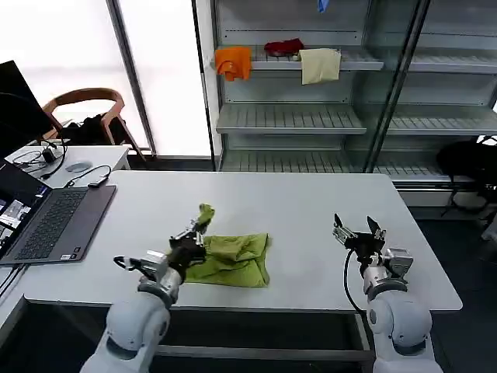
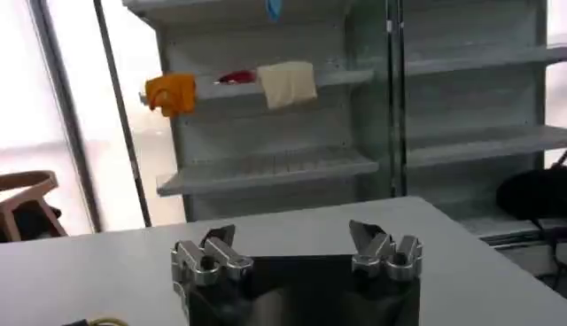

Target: Fold and organize the clothes.

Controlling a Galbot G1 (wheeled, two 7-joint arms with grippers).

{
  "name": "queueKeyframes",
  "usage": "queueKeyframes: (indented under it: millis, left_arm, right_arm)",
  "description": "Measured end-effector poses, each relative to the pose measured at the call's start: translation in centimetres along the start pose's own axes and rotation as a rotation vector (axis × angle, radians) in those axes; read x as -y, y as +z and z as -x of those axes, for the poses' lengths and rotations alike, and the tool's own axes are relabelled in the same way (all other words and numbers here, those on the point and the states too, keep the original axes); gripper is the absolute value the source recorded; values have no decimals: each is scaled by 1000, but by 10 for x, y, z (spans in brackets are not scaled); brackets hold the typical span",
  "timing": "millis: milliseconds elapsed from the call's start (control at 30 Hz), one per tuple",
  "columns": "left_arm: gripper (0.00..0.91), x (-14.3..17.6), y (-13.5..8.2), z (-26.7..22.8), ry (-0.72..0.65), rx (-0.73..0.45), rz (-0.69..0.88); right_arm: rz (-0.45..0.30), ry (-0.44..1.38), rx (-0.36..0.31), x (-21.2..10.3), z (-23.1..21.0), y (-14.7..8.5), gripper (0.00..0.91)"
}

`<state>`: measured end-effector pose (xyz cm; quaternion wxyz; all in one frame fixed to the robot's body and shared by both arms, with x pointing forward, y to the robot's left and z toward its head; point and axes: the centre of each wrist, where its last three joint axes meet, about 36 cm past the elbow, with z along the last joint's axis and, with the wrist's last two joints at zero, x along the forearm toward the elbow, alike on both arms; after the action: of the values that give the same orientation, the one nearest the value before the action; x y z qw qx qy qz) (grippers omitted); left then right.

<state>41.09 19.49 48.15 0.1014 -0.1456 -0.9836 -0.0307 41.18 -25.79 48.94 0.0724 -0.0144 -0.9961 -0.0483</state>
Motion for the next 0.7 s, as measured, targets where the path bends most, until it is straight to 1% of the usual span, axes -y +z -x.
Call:
queueKeyframes:
  millis: [300,700]
  left_arm:
    - [0,39,15,19,49,-64,-6]
    - [10,70,25,43,62,-111,-12]
  right_arm:
    - [-11,-2,-12,-3,4,4,907]
    - [-26,1,-22,-3,12,7,907]
